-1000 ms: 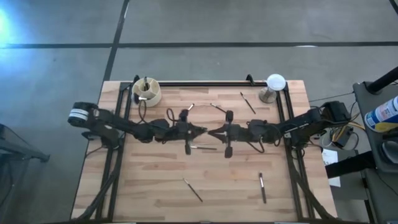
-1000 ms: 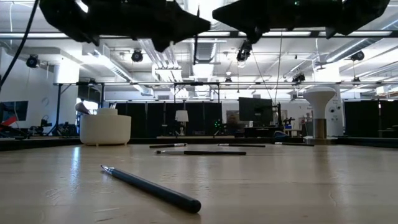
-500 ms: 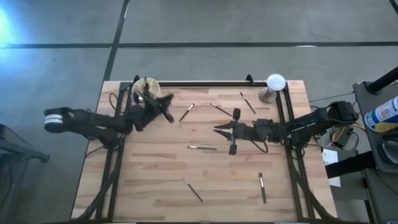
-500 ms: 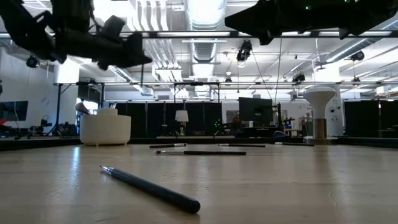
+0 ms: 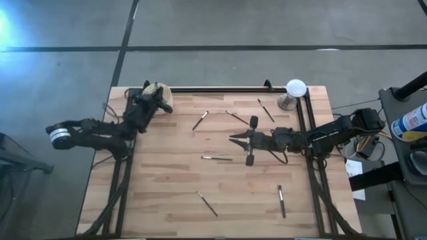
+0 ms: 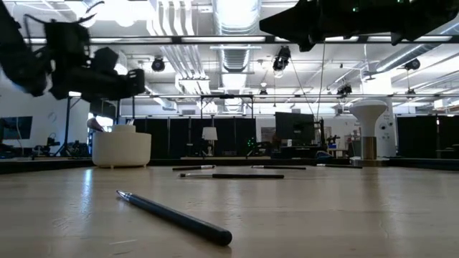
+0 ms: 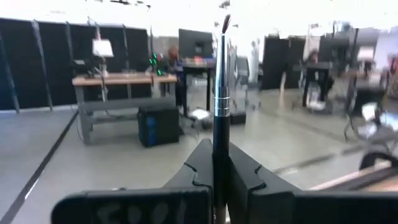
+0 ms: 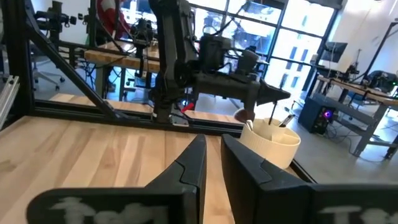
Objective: Put items in baskets/containers
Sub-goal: Put the liner brush into the organizer, then put the eyeshadow brush into the organizer
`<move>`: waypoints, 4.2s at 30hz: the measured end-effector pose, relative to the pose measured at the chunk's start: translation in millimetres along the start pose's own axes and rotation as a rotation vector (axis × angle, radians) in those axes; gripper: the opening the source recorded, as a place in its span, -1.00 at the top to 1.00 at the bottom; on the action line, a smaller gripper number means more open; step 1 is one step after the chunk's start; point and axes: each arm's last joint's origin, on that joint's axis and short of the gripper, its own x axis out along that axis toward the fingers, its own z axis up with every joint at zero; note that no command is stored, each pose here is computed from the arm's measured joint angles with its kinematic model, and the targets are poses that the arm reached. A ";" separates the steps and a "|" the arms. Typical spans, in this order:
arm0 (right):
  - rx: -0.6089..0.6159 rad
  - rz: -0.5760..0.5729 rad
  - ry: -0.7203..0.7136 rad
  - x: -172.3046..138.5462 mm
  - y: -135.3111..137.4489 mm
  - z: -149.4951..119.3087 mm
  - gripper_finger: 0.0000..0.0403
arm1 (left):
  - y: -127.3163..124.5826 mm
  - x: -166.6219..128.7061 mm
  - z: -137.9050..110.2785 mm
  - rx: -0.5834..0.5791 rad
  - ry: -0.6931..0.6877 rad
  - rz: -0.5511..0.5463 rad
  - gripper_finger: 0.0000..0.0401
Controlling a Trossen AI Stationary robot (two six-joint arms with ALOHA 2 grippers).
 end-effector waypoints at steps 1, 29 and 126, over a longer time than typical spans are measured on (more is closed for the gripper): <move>0.000 0.001 0.000 0.0 0.1 0.0 0.79 | 3.1 -5.1 -1.3 -0.016 -0.026 0.005 0.94; -0.014 0.010 -0.001 -0.1 0.4 -0.1 0.79 | 17.1 -10.8 -38.0 0.106 0.084 0.130 0.94; 0.303 -0.255 0.750 35.2 -151.6 -67.6 0.76 | -124.6 -46.3 -43.5 0.050 0.175 -0.855 1.00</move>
